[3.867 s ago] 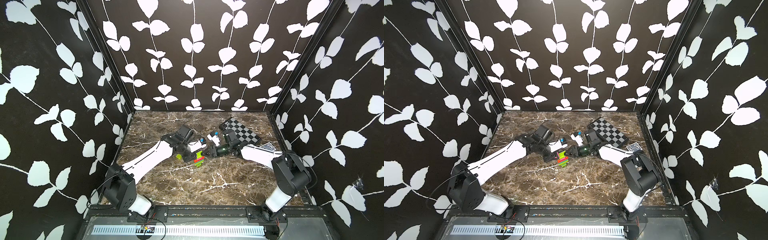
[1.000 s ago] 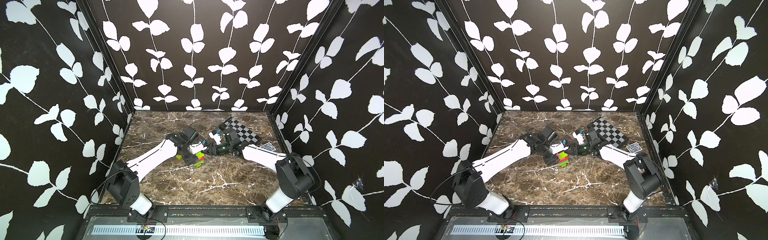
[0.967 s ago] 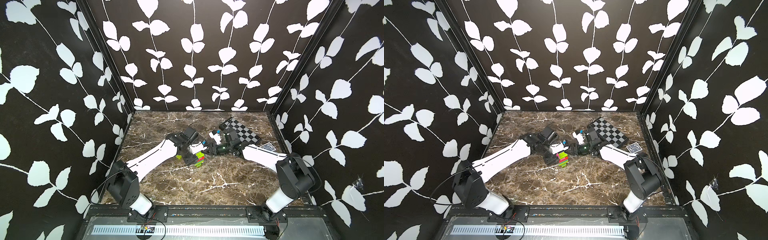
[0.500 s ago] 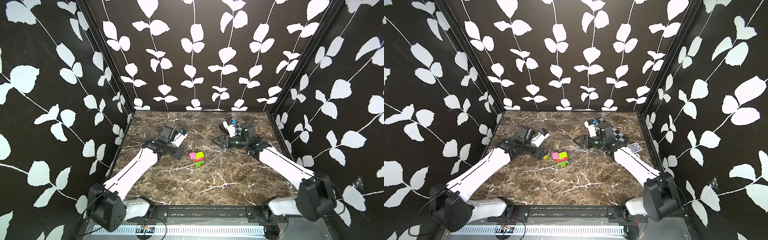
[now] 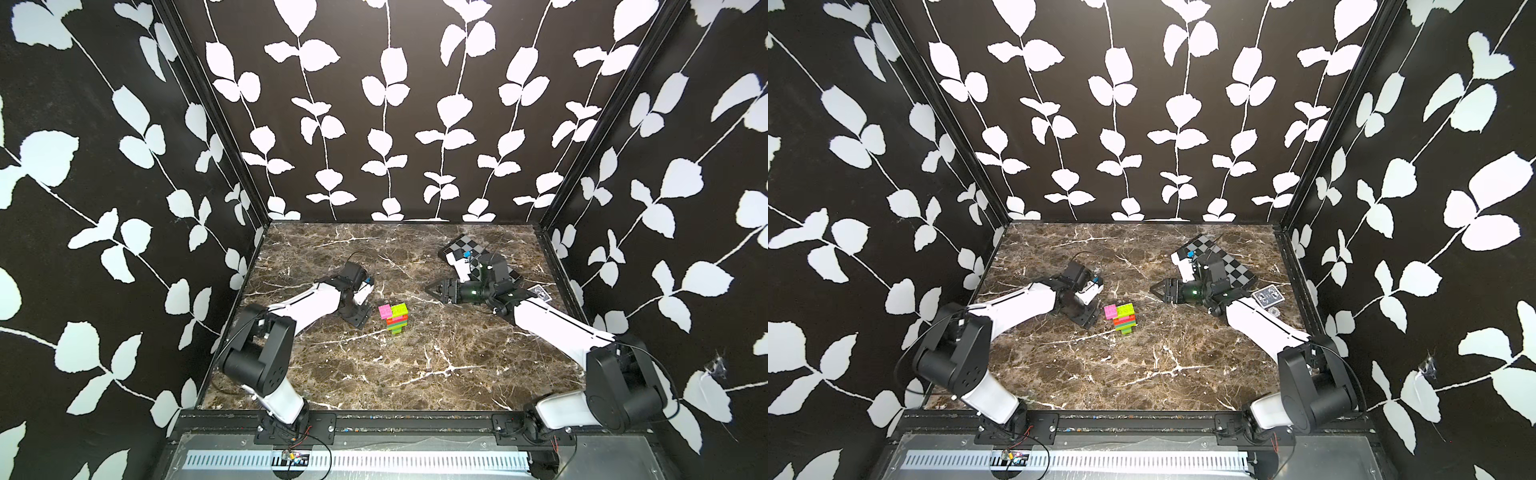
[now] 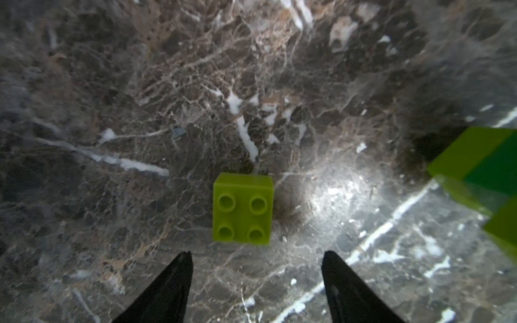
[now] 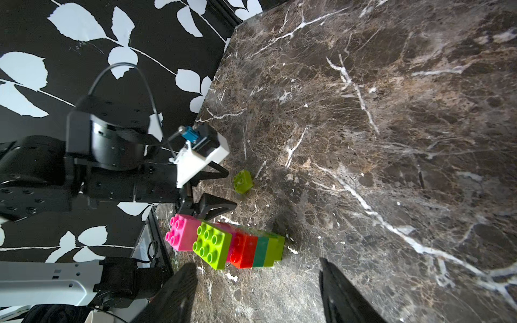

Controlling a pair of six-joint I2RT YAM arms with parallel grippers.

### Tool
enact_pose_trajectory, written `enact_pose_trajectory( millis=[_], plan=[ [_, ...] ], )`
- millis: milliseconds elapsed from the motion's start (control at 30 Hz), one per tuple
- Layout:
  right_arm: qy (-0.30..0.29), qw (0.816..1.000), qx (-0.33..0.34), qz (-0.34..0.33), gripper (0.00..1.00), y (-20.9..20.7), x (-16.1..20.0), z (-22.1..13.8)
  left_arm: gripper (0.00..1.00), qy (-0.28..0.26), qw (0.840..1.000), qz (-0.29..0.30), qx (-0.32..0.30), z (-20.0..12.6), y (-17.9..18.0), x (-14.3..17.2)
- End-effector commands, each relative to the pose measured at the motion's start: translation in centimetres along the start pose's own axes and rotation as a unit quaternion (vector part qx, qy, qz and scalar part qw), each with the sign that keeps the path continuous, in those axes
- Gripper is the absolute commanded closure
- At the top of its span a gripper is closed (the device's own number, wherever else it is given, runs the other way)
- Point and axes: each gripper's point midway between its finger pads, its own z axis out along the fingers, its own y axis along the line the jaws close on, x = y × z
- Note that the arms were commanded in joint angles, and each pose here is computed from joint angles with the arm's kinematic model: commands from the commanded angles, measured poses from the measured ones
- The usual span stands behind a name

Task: Assemble a carrot with lego
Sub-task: Pick up the lego brick from the center of the board.

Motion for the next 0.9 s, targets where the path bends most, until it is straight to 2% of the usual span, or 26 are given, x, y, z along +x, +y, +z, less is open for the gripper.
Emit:
enact_pose_trajectory(
  millis=[0,333,500,600,733,800,867],
  plan=[
    [-0.005,1.0,-0.013,-0.003,0.31,-0.1,0.3,-0.1,0.3,-0.014,1.0,0.016,-0.006,0.2,0.6,-1.5],
    [-0.002,1.0,-0.012,0.005,0.32,-0.2,0.7,-0.4,0.45,-0.007,0.999,0.034,-0.002,1.6,1.2,-2.6],
    [-0.001,1.0,-0.003,0.004,0.33,-0.2,0.9,-0.8,0.65,-0.003,0.999,0.029,0.014,1.7,1.0,-2.4],
    [-0.003,1.0,0.004,0.002,0.33,-0.2,0.9,-1.3,0.77,-0.008,1.0,0.016,0.0,0.9,1.7,-2.0],
    [-0.012,0.999,0.036,0.001,0.33,-0.8,0.6,-2.9,0.85,-0.053,0.997,-0.01,-0.063,-3.2,3.5,-1.8],
    [-0.02,0.997,0.071,0.004,0.31,-1.9,0.8,-4.3,0.88,-0.103,0.991,-0.023,-0.082,-7.3,3.7,-1.5],
    [-0.031,0.993,0.112,0.005,0.3,-3.1,1.2,-5.4,0.88,-0.162,0.984,-0.016,-0.075,-11.2,2.7,-1.3]
  ],
)
